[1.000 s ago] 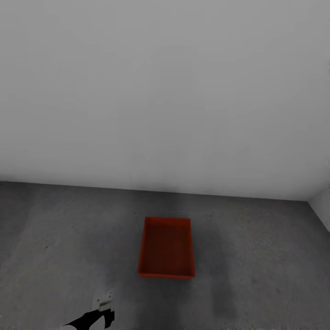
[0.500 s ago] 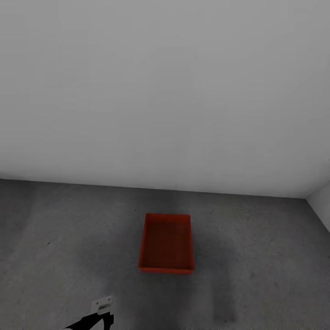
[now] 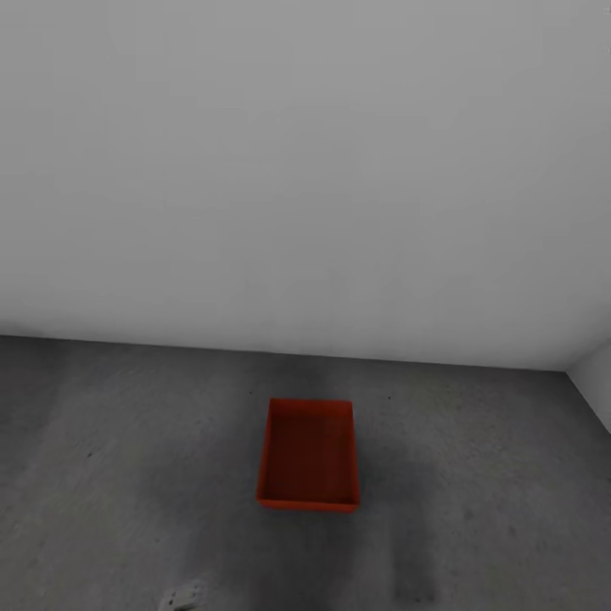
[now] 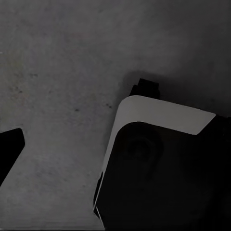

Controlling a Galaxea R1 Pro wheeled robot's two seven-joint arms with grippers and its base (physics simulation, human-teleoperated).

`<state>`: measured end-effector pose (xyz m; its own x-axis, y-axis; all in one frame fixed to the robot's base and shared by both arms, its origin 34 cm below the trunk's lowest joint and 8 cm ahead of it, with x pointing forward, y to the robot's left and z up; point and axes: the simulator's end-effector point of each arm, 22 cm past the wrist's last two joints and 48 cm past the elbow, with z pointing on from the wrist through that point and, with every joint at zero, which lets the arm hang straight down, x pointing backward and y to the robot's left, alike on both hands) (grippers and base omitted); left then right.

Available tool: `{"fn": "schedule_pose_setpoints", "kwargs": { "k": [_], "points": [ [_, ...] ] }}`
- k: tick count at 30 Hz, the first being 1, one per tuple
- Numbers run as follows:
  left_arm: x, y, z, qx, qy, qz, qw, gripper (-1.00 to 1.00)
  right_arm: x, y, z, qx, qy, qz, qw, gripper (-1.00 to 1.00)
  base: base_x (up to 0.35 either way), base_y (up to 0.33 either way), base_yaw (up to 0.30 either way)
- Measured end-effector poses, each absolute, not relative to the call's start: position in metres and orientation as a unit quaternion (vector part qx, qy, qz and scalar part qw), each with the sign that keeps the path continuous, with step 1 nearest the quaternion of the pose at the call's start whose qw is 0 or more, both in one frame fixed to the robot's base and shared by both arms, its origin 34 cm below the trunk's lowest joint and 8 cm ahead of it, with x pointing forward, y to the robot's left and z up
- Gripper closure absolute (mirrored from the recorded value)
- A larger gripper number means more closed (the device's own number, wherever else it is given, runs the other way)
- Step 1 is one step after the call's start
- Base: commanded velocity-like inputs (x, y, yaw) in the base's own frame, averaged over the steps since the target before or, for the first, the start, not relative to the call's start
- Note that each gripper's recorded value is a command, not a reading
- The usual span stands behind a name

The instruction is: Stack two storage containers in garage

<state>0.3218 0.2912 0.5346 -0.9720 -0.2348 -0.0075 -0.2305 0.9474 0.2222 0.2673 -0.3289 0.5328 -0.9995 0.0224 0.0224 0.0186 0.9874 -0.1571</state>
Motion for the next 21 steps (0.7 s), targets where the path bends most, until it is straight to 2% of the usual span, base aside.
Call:
{"fn": "schedule_pose_setpoints", "kwargs": {
  "k": [11, 21],
  "points": [
    [0.272, 0.319, 0.539, 0.115, -0.984, -0.133, 0.034, -1.00, 0.189, -0.321, 0.541, -0.007, -0.996, 0.062, 0.057, -1.00, 0.000, 0.000, 0.000],
    [0.259, 0.311, 0.539, 0.114, -0.987, -0.107, 0.037, -1.00, 0.138, -0.318, 0.550, -0.005, -0.996, 0.057, 0.070, -1.00, 0.000, 0.000, 0.000]
  ]
}}
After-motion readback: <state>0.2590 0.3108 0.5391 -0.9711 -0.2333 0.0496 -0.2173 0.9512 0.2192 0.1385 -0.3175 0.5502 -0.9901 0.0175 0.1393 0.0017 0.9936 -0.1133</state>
